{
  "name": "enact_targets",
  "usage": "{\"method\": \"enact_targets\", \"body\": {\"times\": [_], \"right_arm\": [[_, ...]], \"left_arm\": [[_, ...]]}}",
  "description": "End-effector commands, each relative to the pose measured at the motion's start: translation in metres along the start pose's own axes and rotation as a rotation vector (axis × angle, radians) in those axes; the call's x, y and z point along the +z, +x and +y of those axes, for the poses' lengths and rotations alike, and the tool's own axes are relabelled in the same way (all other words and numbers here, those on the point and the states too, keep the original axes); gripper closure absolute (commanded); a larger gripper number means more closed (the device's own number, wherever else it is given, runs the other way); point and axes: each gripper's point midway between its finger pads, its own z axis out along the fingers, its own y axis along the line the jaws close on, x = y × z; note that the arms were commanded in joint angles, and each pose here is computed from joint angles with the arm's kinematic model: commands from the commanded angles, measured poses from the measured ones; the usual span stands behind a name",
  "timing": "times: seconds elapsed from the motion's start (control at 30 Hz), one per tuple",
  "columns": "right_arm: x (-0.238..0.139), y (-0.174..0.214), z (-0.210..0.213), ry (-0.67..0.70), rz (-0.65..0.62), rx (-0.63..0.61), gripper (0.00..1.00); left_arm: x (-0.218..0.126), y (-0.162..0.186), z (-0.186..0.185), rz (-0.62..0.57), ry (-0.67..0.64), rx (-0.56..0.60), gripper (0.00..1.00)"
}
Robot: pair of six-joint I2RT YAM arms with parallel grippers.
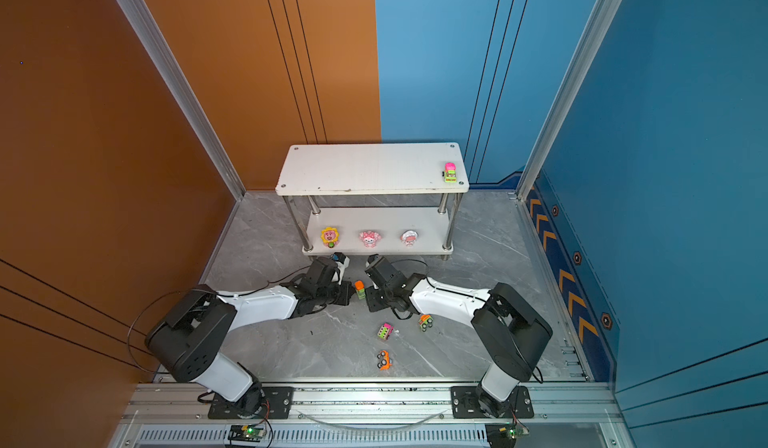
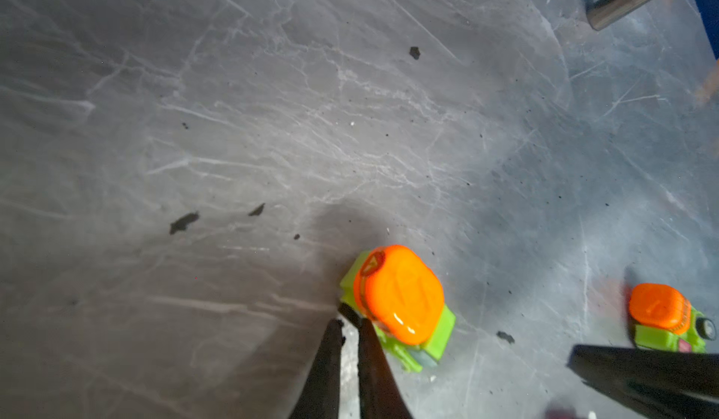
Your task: Place and organize the plastic toys onto the shelf
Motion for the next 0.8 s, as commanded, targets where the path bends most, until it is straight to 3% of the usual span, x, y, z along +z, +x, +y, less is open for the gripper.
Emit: {"method": "enact_targets", "body": {"times": [0.0, 0.1, 0.33, 0.77], "right_arm": [[-0.006, -0.006, -0.004, 0.063, 0.015, -0.068, 0.56], [-0.001, -0.012, -0.001, 0.086, 0.018, -0.101, 0.47], [0.025, -0.033, 0.005, 0.107, -0.013, -0.098, 0.39], [0.060, -0.041, -0.004, 0.158, -0.060, -0.001, 0.45]], "left_arm": [[0.008, -0.012, -0.009, 0.002, 0.051, 0.012, 0.91], [0.007, -0.014, -0.013, 0.003, 0.070, 0.004, 0.92], [-0.016, -0.009, -0.007, -0.029, 0.044, -0.011, 0.92], [-0.081, 0.003, 0.036, -0.164, -0.148, -0.056, 0.84]]}}
